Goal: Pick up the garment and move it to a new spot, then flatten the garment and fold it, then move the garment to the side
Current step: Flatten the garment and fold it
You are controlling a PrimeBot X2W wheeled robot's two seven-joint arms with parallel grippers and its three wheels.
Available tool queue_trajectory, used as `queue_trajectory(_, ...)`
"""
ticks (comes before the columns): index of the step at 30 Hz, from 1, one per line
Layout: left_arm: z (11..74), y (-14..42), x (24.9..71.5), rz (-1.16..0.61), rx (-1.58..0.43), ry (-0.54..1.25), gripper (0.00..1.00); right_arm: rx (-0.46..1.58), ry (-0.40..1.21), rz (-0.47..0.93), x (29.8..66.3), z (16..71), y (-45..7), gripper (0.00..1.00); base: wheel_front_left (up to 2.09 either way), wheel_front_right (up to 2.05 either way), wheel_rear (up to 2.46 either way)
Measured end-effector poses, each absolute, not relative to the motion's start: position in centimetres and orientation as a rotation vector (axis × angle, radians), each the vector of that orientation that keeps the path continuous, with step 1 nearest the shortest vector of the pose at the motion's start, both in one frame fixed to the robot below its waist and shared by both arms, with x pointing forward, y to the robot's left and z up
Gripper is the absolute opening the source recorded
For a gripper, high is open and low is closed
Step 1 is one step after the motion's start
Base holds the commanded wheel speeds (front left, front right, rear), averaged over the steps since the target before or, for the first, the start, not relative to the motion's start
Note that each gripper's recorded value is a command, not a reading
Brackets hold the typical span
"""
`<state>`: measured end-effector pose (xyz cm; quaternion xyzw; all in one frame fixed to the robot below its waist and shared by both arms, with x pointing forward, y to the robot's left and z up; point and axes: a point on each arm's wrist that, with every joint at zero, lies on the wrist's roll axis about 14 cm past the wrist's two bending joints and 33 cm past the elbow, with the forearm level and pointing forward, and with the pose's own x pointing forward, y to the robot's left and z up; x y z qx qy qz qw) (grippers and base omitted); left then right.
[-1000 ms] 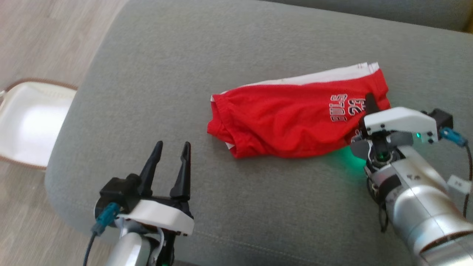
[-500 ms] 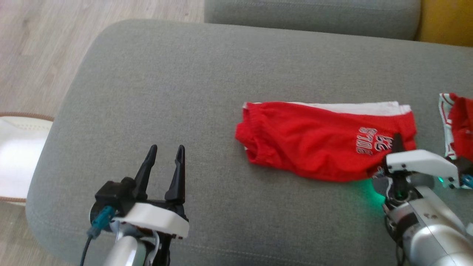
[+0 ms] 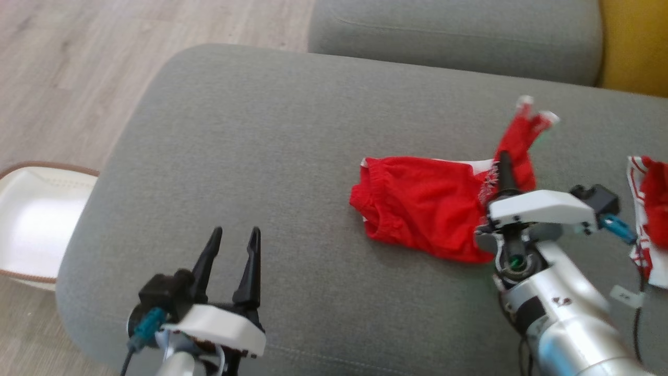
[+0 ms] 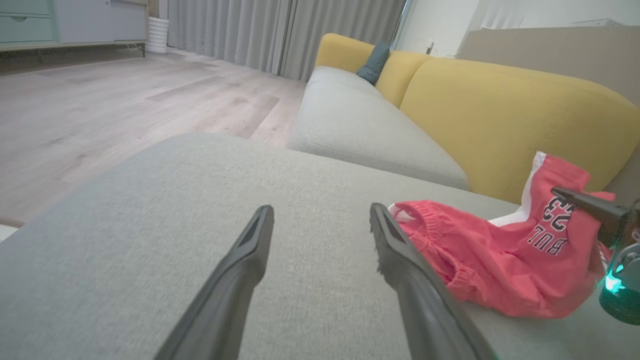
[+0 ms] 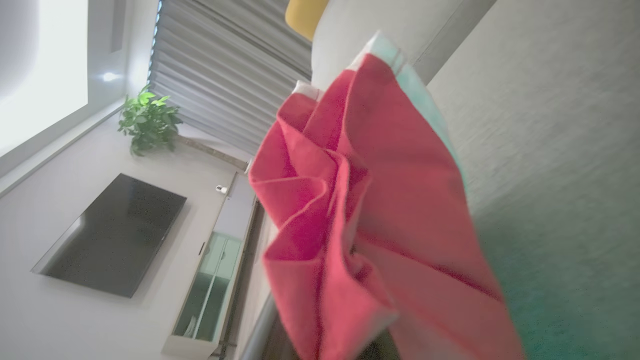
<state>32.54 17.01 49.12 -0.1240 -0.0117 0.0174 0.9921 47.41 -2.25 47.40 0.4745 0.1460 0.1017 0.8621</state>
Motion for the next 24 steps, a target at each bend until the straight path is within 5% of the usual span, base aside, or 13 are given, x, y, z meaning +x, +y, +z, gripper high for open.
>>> queue_trajectory(19, 48.6, 19.9, 29.3, 0.149, -0.251, -0.028, 1.00, 0.929, 0.526, 0.545, 39.9, 46.0, 8.8, 0.01, 0.00, 0.00, 0.00)
queue_trajectory(20, 48.6, 19.9, 29.3, 0.148, -0.251, -0.026, 1.00, 0.914, 0.532, 0.554, 39.6, 45.8, 9.0, 0.24, 0.00, 0.00, 0.00)
queue_trajectory(22, 48.3, 19.7, 29.3, 0.141, -0.252, -0.017, 1.00, 0.908, 0.553, 0.559, 39.1, 45.3, 9.2, 1.00, 0.00, 0.00, 0.00)
queue_trajectory(24, 48.2, 19.5, 29.4, 0.132, -0.253, -0.011, 1.00, 0.900, 0.573, 0.558, 38.9, 44.8, 9.2, 1.00, 0.00, 0.00, 0.00)
